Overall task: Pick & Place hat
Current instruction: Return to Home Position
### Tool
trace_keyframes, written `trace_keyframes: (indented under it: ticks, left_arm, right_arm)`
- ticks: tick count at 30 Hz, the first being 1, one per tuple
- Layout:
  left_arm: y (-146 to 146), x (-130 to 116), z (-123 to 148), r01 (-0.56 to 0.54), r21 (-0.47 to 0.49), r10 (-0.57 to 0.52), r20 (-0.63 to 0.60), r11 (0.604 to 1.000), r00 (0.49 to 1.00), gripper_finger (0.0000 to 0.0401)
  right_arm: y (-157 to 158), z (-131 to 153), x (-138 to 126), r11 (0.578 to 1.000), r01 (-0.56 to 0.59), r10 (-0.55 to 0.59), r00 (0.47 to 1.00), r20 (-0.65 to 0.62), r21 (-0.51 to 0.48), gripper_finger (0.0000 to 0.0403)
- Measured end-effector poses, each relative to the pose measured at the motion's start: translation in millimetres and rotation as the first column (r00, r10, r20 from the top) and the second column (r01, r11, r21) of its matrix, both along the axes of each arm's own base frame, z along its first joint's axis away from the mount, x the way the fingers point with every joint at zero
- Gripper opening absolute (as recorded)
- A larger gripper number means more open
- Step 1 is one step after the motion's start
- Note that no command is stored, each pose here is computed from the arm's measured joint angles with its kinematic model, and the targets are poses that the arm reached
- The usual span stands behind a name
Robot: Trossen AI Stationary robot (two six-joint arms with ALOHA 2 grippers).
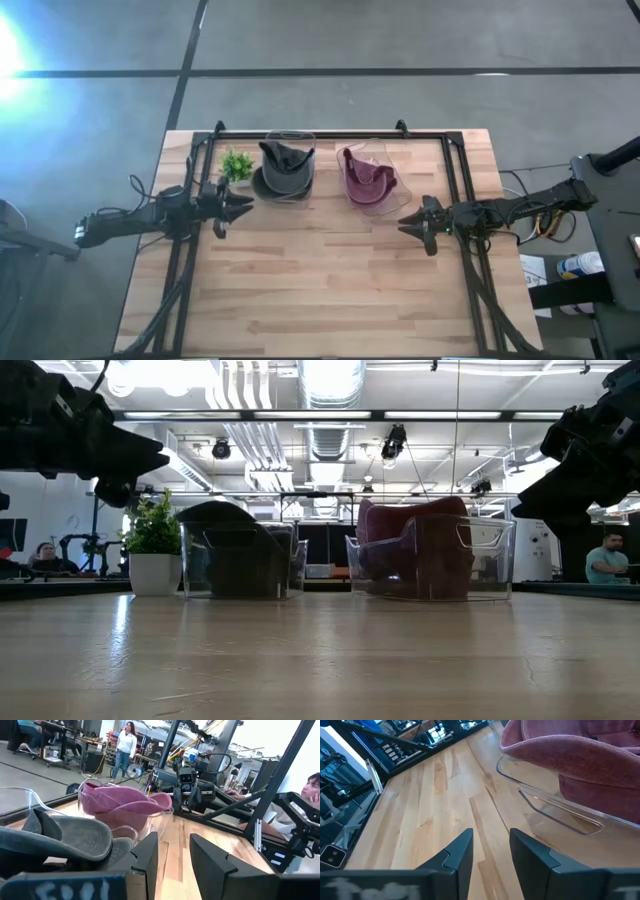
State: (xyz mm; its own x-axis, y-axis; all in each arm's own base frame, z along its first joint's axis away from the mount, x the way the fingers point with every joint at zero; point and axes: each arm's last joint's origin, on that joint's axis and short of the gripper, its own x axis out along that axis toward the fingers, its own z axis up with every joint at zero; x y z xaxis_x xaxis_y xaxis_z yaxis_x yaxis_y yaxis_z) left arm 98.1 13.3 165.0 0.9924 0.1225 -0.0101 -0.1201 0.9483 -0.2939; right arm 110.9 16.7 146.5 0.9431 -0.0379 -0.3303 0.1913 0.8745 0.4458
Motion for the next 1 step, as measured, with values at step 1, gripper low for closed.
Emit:
trace_keyframes:
  ticks: [1]
  left_arm:
    - [0.0, 0.0, 0.0, 0.000, 0.000, 0.000, 0.000, 1.000, 1.000, 0.0106]
  right_arm:
    - [0.0, 0.0, 0.0, 1.000, 0.000, 0.000, 1.000, 0.000, 0.000, 0.0125]
